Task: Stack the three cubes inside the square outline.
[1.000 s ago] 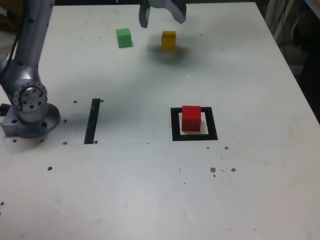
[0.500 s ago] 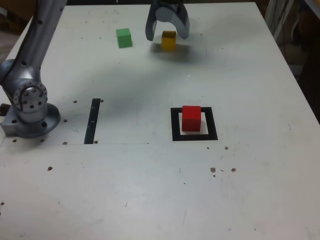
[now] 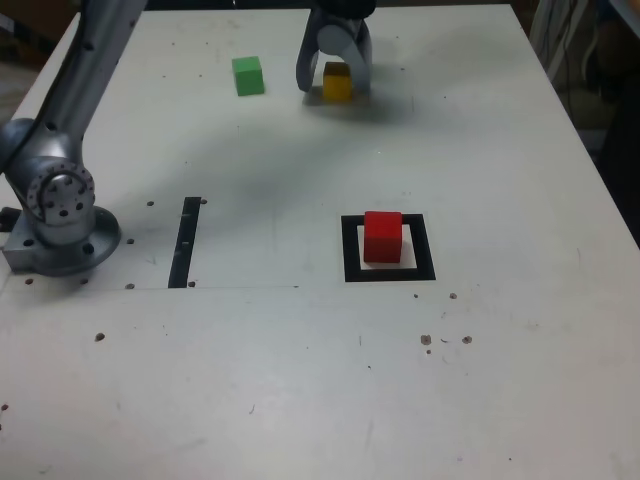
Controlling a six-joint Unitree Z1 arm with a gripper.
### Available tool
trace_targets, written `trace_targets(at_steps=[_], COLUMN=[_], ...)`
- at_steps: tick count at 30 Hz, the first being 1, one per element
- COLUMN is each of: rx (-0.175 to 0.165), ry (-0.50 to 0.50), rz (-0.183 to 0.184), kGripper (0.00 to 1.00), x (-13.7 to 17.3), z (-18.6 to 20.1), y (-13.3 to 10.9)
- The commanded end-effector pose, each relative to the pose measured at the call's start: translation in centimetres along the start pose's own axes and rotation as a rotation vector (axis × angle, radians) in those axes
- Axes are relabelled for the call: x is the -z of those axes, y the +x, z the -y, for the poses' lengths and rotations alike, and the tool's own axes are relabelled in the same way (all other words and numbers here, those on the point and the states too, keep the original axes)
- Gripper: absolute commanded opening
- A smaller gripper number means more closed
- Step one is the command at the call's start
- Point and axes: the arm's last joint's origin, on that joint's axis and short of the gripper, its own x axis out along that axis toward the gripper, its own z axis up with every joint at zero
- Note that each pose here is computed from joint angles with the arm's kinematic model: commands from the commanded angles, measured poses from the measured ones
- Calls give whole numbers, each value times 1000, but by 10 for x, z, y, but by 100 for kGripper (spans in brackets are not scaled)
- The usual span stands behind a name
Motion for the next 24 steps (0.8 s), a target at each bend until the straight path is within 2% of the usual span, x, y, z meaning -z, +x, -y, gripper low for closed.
trace_targets(at_steps=[1, 6, 12, 16, 21, 24], rx=[0, 17, 26, 31, 35, 19], ry=[-1, 0, -3, -2, 9, 11], rz=[4, 14, 41, 60, 91, 117], kGripper=[57, 48, 29, 20, 15, 15], x=[-1, -2, -5, -6, -3, 4], z=[-1, -1, -2, -2, 0, 7], y=[1, 2, 2, 0, -10, -29])
